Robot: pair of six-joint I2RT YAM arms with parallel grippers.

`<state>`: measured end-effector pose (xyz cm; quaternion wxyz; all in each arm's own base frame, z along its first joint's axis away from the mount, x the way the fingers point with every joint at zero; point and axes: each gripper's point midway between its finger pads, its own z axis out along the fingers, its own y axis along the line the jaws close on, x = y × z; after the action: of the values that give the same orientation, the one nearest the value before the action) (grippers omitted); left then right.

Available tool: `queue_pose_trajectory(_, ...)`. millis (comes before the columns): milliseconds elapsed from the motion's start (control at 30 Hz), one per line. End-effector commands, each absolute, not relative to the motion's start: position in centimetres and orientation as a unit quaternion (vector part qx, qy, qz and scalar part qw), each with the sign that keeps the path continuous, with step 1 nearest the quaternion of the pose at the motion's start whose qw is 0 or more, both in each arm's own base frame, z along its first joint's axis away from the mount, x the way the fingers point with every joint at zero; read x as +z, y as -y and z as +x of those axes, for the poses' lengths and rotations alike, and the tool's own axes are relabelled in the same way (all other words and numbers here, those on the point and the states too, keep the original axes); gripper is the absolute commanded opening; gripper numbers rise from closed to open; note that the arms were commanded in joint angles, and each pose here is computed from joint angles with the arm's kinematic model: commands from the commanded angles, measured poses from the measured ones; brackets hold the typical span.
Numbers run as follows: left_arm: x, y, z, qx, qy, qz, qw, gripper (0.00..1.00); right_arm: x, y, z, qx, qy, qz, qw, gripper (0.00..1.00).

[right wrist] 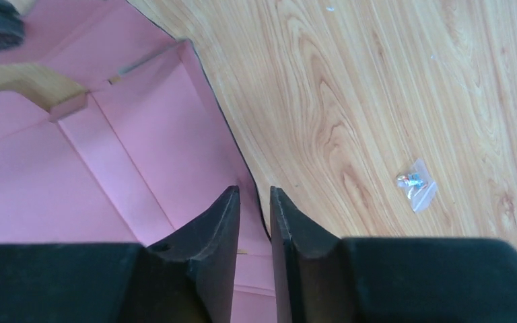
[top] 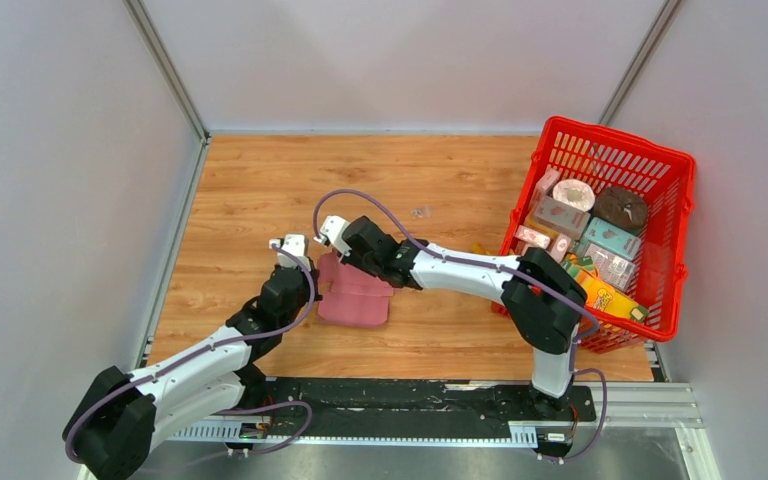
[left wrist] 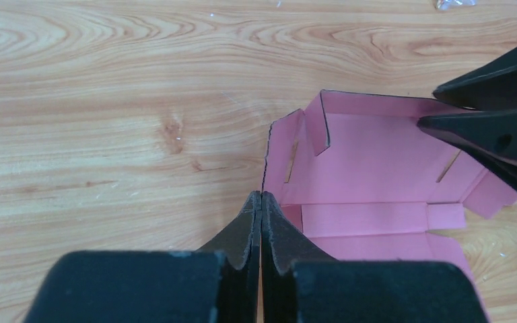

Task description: Fold the paper box

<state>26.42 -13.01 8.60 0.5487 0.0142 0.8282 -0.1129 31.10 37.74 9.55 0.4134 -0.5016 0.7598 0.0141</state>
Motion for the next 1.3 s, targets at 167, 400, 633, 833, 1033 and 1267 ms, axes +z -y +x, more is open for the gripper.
queue_pose_trajectory(167,9.8,12.5,27.0,-0.105,-0.815,0.000,0.570,0.01,12.1,-34.9,32.3,0.010,-0.759,-0.482,0.438,0.28)
queue_pose_trajectory(400,9.7,12.4,27.1,-0.098,-0.816,0.004,0.569,0.01,11.9,-34.4,32.2,0.011,-0.757,-0.485,0.438,0.18)
queue_pose_trajectory(633,10.3,14.3,26.5,-0.168,-0.812,0.001,0.559,0.26,12.4,-34.8,32.1,0.012,-0.735,-0.484,0.475,0.01)
queue_pose_trajectory(833,10.0,13.8,25.0,-0.212,-0.810,-0.030,0.546,0.38,11.7,-34.4,31.6,-0.014,-0.685,-0.519,0.511,0.00)
queue_pose_trajectory(1033,11.0,10.5,24.5,-0.163,-0.812,-0.066,0.557,0.38,12.6,-33.6,31.5,-0.029,-0.668,-0.527,0.525,0.00)
queue_pose_trajectory(1267,11.3,11.2,27.1,-0.180,-0.820,-0.066,0.539,0.41,13.4,-33.2,32.0,-0.066,-0.649,-0.539,0.533,0.00)
